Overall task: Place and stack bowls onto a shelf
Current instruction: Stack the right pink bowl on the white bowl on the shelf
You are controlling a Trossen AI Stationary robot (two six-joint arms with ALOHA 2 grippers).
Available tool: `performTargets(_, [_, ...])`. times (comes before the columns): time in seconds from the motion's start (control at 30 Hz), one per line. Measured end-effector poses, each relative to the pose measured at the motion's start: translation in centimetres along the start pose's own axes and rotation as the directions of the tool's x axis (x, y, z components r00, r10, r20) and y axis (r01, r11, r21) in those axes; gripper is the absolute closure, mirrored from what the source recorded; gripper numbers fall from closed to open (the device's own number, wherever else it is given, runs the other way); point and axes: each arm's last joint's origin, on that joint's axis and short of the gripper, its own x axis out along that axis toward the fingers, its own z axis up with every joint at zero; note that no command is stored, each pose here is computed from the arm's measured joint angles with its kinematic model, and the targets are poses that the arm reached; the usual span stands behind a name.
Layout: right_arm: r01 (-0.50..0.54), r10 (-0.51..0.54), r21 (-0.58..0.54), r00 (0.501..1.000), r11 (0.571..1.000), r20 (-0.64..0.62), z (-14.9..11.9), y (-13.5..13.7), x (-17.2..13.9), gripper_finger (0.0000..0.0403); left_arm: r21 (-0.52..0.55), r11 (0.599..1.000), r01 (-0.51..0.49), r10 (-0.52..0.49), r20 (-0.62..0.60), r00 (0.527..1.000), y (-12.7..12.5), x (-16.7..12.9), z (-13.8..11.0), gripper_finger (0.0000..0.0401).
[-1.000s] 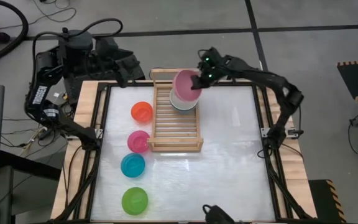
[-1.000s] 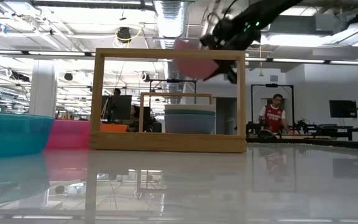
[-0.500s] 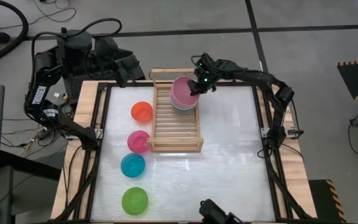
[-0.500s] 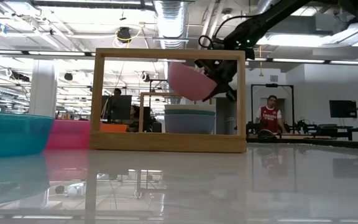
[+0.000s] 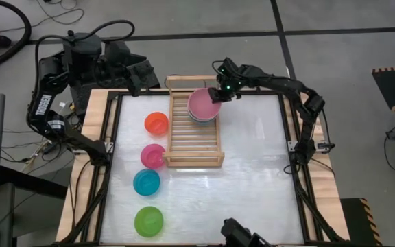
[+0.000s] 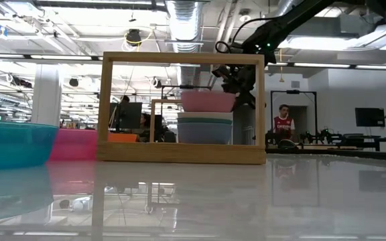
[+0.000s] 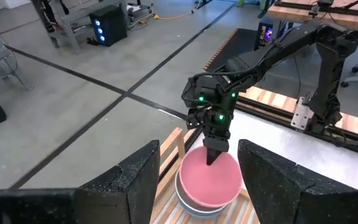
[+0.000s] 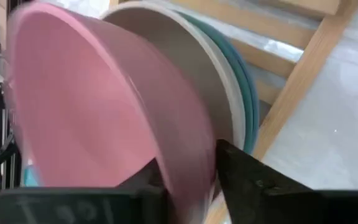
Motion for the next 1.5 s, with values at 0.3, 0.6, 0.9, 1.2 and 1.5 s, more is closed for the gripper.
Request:
performTargets(0.3, [-0.022,0.021,0.016,0.999,1.0,0.039,1.2,-0.7,-1.1,0.0212,0.001,1.0,0.0,0.0,0.0,1.0,0.0,0.0,0.0,0.0198])
performTargets(0.6, [-0.038,0.039,-0.051,0.999,0.998,0.019,1.7,0.2,-2.6,0.0197,0.0,1.0,0.0,0.0,0.0,1.0,0.0,0.0,0.0,0.0198])
performTargets(0.9, [0.019,-0.021,-0.041,0.999,0.999,-0.033,1.0,-0.4,-3.3,0.0164,-0.003,1.0,0.0,0.0,0.0,1.0,0.0,0.0,0.0,0.0198])
performTargets(1.2, [-0.019,0.025,-0.196,0.999,0.98,0.029,-1.1,2.2,-8.0,0.0225,-0.007,1.0,-0.001,0.001,-0.01,1.0,0.0,0.0,-0.1,0.0198])
performTargets(1.5, [-0.027,0.02,-0.282,0.999,0.959,-0.027,-1.4,2.9,-5.4,0.0385,-0.008,1.0,-0.027,0.027,-0.009,1.0,0.1,0.0,-0.1,0.0198])
